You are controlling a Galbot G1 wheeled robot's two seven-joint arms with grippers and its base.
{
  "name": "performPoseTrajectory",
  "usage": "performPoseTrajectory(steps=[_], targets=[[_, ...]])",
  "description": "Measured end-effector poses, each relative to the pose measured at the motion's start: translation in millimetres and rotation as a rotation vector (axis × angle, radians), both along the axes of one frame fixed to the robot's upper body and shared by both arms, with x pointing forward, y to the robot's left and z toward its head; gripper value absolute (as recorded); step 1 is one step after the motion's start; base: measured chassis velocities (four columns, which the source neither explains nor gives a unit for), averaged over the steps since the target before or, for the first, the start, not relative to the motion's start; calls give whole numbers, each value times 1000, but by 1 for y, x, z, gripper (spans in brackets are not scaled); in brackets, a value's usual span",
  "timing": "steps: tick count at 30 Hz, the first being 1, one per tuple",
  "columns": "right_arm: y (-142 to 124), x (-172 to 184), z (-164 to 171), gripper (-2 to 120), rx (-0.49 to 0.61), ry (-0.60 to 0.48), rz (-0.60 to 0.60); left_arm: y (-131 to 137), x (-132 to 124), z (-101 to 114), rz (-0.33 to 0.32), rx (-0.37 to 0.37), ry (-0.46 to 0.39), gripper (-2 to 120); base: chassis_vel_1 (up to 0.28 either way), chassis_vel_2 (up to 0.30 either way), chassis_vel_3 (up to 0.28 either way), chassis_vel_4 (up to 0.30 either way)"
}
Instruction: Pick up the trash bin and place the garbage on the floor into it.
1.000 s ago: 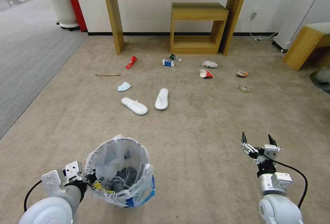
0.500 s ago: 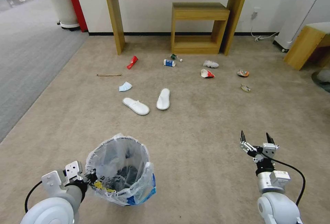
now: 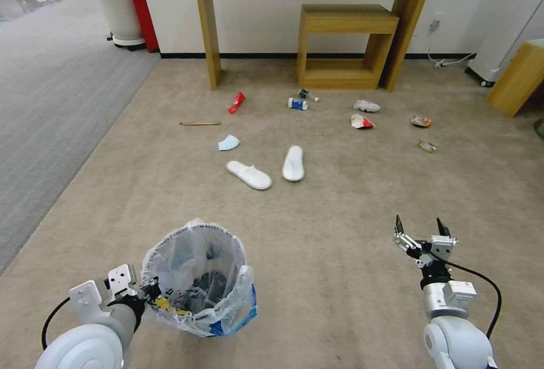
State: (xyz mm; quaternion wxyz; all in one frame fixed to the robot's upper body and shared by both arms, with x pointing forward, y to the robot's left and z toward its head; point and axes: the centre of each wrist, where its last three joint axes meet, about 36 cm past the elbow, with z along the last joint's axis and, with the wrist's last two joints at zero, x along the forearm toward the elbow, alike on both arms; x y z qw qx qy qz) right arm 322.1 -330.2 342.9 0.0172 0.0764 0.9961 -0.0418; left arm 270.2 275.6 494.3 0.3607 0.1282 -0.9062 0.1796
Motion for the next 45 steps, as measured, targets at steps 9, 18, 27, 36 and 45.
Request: performPoseTrajectory(steps=[9,18,27,36,45], targets=[[1,0,-1,97,-7,2,4,1,1,-1,-1,2,0,0,185,193,-178,-179],[1,0,-2,97,-9,-3,9,0,0,-2,3,0,3,0,181,183,-182,-176],[2,2,-5,99,-7,-20,21,-2,1,-4,7,-7,4,0,69,65,-79,-72],[3,2,-6,100,-8,-18,23,-2,1,-5,8,-6,3,0,0,0,0,0],[2,4,-4,100,-17,-10,24,1,2,-4,14,3,-5,0,0,0,0,0]])
